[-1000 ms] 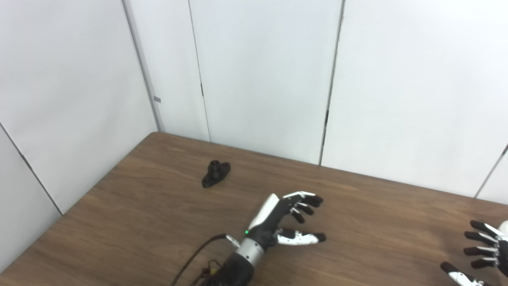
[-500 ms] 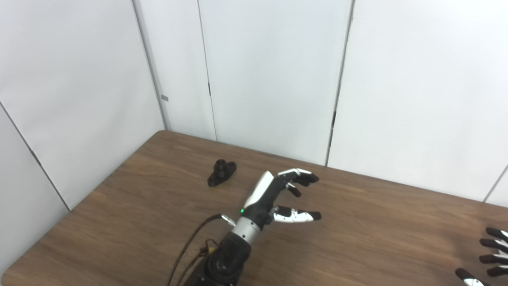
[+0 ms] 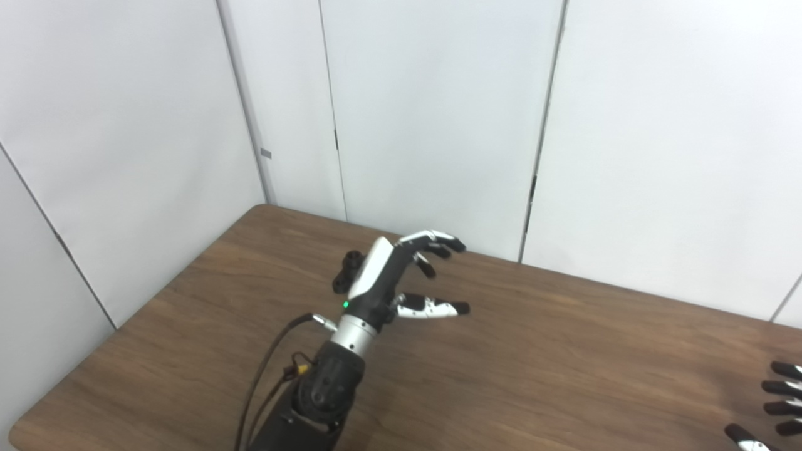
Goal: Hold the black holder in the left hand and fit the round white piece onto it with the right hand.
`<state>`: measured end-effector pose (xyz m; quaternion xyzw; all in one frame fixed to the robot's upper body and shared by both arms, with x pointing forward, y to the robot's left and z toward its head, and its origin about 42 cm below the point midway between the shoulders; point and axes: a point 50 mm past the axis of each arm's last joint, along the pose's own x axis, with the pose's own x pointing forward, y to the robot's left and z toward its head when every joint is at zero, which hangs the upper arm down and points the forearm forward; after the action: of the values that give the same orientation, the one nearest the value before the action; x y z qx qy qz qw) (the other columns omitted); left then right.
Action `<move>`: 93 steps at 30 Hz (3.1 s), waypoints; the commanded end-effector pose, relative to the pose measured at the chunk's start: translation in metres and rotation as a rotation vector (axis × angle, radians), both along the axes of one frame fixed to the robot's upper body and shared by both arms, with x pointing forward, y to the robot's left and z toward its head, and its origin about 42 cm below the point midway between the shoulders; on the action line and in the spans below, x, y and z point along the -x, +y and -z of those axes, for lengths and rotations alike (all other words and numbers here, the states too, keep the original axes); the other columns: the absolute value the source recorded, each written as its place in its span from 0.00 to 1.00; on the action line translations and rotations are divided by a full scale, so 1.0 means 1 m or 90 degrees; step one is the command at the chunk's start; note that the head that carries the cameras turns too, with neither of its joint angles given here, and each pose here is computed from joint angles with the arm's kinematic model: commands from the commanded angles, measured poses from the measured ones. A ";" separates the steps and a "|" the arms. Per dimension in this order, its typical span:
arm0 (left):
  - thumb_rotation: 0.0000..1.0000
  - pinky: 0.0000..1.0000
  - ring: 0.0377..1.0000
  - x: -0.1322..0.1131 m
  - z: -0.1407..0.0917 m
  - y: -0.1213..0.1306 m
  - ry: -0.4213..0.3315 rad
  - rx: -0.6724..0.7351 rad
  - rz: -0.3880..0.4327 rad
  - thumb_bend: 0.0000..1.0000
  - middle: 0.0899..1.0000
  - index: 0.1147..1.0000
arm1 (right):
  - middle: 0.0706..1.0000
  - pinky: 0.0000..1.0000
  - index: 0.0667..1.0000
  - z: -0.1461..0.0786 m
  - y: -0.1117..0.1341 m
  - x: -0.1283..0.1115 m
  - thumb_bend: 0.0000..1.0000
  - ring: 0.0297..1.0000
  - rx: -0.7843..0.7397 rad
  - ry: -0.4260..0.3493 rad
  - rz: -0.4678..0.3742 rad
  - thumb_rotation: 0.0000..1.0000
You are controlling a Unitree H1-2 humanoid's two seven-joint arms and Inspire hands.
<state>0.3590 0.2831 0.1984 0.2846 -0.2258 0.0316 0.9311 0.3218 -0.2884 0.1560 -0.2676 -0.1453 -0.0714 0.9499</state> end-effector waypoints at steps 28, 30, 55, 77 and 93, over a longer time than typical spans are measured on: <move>0.20 1.00 1.00 -0.011 -0.048 0.082 -0.104 -0.191 -0.329 0.95 1.00 0.65 | 0.63 0.45 0.71 -0.022 -0.001 -0.001 0.54 0.55 0.003 -0.055 -0.012 0.08; 0.22 1.00 1.00 -0.012 -0.046 0.083 -0.101 -0.204 -0.345 0.95 1.00 0.65 | 0.64 0.45 0.71 -0.023 -0.002 -0.001 0.54 0.56 0.003 -0.055 -0.011 0.07; 0.35 0.93 1.00 -0.040 -0.003 0.101 0.076 -0.232 -0.448 1.00 1.00 0.67 | 0.63 0.46 0.71 -0.031 -0.006 0.001 0.54 0.56 0.010 -0.053 -0.010 0.04; 0.38 0.89 1.00 -0.060 0.024 0.112 0.132 -0.308 -0.471 1.00 1.00 0.67 | 0.64 0.45 0.70 -0.033 -0.006 0.006 0.54 0.56 0.015 -0.052 0.003 0.08; 0.32 0.89 1.00 -0.070 0.039 0.111 0.193 -0.275 -0.467 0.94 0.96 0.59 | 0.64 0.45 0.70 -0.034 -0.004 0.011 0.55 0.55 0.013 -0.044 0.007 0.08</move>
<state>0.4125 0.3891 0.1296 0.5373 0.0662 0.2484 0.8032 0.3083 -0.2918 0.1742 -0.2722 -0.1430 -0.0789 0.9483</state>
